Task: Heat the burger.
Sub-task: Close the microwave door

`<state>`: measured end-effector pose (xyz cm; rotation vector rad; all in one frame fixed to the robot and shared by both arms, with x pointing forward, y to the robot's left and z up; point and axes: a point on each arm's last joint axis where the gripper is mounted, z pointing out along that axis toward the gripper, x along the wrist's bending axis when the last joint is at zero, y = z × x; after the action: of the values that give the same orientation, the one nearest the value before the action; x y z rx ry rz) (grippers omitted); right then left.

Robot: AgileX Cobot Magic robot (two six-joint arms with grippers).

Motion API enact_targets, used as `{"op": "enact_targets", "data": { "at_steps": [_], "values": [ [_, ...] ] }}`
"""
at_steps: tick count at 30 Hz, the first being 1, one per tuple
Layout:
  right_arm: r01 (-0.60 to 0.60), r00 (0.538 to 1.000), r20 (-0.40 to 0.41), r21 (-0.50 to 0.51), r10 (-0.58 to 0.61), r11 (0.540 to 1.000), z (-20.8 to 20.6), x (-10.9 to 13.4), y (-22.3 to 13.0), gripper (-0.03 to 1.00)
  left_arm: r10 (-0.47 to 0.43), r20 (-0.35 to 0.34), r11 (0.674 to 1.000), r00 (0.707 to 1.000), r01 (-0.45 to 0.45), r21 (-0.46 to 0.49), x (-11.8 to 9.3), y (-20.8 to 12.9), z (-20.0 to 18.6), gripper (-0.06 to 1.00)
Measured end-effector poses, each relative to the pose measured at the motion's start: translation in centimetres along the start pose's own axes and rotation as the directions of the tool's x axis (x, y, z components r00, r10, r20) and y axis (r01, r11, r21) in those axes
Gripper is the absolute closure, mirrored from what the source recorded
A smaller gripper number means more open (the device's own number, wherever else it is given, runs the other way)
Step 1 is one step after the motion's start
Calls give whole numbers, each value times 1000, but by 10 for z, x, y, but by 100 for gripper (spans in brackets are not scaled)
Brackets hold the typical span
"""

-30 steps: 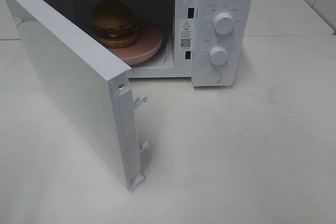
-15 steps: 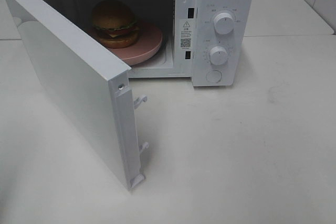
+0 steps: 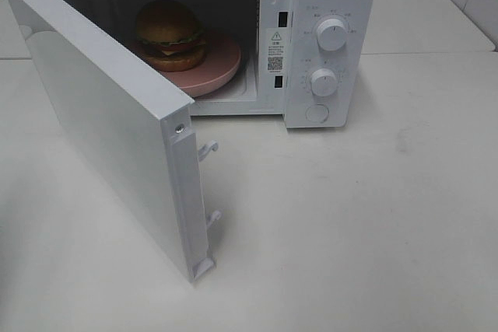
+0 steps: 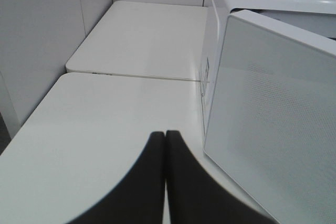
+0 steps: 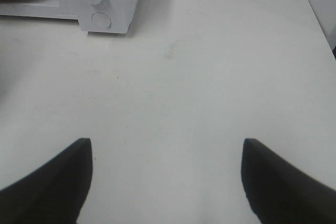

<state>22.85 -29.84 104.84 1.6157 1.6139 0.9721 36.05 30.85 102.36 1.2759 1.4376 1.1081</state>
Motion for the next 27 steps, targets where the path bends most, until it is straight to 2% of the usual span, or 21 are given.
{"op": "enact_targets", "data": {
  "at_steps": [4,10,12,14,15,16,18,25,27],
  "values": [
    [0,1000,0,0,0,1000,0,0,0,21,25,-30,999,999,-26,-42,3,2,18,94],
    [0,1000,0,0,0,1000,0,0,0,21,40,-32,997,999,-42,-68,3,0,36,94],
    [0,1000,0,0,0,1000,0,0,0,21,42,21,995,999,-40,-91,-2,-4,55,94],
    [0,1000,0,0,0,1000,0,0,0,21,47,43,995,998,-42,-94,-4,-6,60,94],
    [0,1000,0,0,0,1000,0,0,0,21,61,85,994,995,-53,-92,-8,-11,69,94],
    [0,1000,0,0,0,1000,0,0,0,21,61,85,994,995,-53,-92,-8,-11,69,94],
    [0,1000,0,0,0,1000,0,0,0,21,76,134,995,988,-67,-72,-12,-23,83,94],
    [0,1000,0,0,0,1000,0,0,0,21,27,176,999,984,-22,-30,-15,-41,106,94],
    [0,1000,0,0,0,1000,0,0,0,21,23,213,1000,977,-18,-24,-23,-44,115,94]
  ]
}}
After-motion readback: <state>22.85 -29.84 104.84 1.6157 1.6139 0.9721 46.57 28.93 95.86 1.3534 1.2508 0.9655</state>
